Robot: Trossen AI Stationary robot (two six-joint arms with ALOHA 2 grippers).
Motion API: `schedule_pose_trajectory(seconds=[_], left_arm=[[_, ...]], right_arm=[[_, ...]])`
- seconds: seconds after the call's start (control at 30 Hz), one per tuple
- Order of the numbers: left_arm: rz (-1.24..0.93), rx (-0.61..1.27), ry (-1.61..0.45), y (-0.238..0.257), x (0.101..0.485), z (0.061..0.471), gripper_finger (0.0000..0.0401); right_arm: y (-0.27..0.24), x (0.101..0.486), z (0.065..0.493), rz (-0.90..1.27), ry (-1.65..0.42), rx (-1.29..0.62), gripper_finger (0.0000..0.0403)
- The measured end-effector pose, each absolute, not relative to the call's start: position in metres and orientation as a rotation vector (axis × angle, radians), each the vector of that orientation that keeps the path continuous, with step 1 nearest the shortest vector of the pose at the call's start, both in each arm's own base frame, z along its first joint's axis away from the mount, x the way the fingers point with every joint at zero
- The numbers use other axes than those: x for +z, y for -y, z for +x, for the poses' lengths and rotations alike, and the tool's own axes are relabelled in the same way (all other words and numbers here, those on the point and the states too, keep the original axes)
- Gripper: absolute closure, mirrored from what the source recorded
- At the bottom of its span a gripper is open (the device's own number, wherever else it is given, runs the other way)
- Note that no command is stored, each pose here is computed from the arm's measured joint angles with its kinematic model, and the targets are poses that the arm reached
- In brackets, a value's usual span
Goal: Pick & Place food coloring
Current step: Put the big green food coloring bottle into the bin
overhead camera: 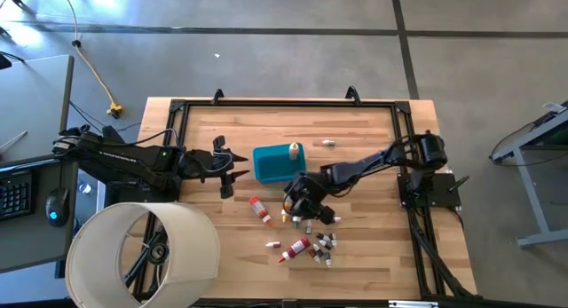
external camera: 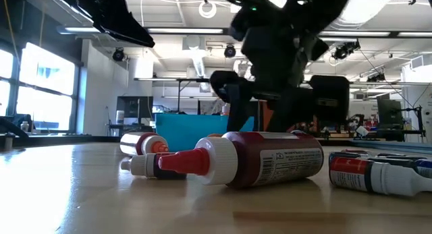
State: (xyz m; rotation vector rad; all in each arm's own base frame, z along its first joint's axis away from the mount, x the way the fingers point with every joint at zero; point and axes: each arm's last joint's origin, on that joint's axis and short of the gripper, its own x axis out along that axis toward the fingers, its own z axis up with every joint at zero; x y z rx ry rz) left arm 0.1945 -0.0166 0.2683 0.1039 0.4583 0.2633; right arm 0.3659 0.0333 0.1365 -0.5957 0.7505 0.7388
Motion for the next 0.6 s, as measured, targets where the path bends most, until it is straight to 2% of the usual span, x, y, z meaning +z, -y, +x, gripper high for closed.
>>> schedule_pose_trajectory(seconds=[0.2,0.33,0.5,0.6], left_arm=[[0.099,0.238,-0.463,0.017,0.268,0.194,0.024],[0.1,0.238,-0.468,0.017,0.267,0.194,0.024],[0.1,0.237,-0.468,0.017,0.267,0.194,0.024],[0.1,0.237,-0.469,0.017,0.267,0.194,0.024]], right_arm=[[-0.033,0.126,0.38,-0.642,-0.816,0.797,0.0183],[-0.033,0.119,0.381,-0.664,-0.844,0.802,0.0212],[-0.032,0.121,0.381,-0.561,-0.883,0.736,0.0257],[-0.032,0.128,0.381,-0.511,-0.885,0.676,0.0269]])
